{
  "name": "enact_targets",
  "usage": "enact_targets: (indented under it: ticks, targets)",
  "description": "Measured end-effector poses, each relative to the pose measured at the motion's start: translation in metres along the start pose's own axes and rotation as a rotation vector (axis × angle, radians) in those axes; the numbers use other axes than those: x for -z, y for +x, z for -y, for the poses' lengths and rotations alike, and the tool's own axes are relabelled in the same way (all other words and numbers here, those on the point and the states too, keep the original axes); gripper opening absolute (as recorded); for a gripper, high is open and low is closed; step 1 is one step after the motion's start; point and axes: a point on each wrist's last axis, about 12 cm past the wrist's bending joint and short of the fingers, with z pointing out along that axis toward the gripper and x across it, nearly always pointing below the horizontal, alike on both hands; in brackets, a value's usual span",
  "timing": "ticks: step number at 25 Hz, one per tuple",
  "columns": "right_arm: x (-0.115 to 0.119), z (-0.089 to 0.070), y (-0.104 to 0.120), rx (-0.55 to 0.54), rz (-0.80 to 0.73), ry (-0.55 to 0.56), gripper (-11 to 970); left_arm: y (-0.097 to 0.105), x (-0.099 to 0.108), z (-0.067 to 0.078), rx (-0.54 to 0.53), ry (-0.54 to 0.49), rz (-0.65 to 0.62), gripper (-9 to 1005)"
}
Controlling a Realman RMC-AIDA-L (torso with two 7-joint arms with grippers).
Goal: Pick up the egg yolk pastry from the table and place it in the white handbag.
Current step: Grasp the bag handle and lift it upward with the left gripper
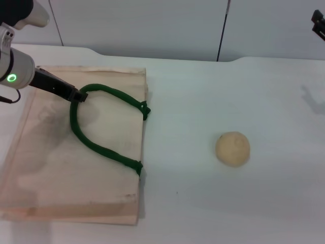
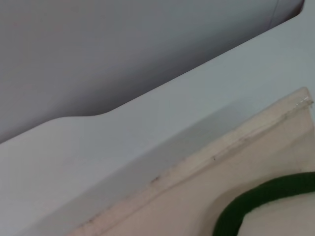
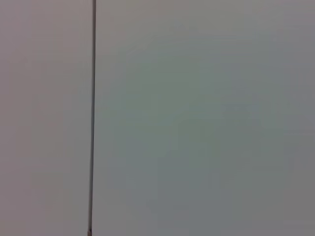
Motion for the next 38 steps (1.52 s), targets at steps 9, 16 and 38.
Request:
enact_targets:
  ticks: [9,16,38]
  targets:
    - [-0.001,-0.002,-0.001,0.000,0.009,-0.010,760,0.000,-0.002,0.000,-0.004,-0.009,0.011,361]
    - [-0.001,-0.003,-0.001,-0.001,0.013,-0.013,760,0.001,-0.008,0.002,0.002,0.003,0.002,358]
    - [0.000,-0.004,-0.003,-0.011,0.030,-0.028,759,0.008,-0.018,0.000,0.019,-0.028,0.003,362]
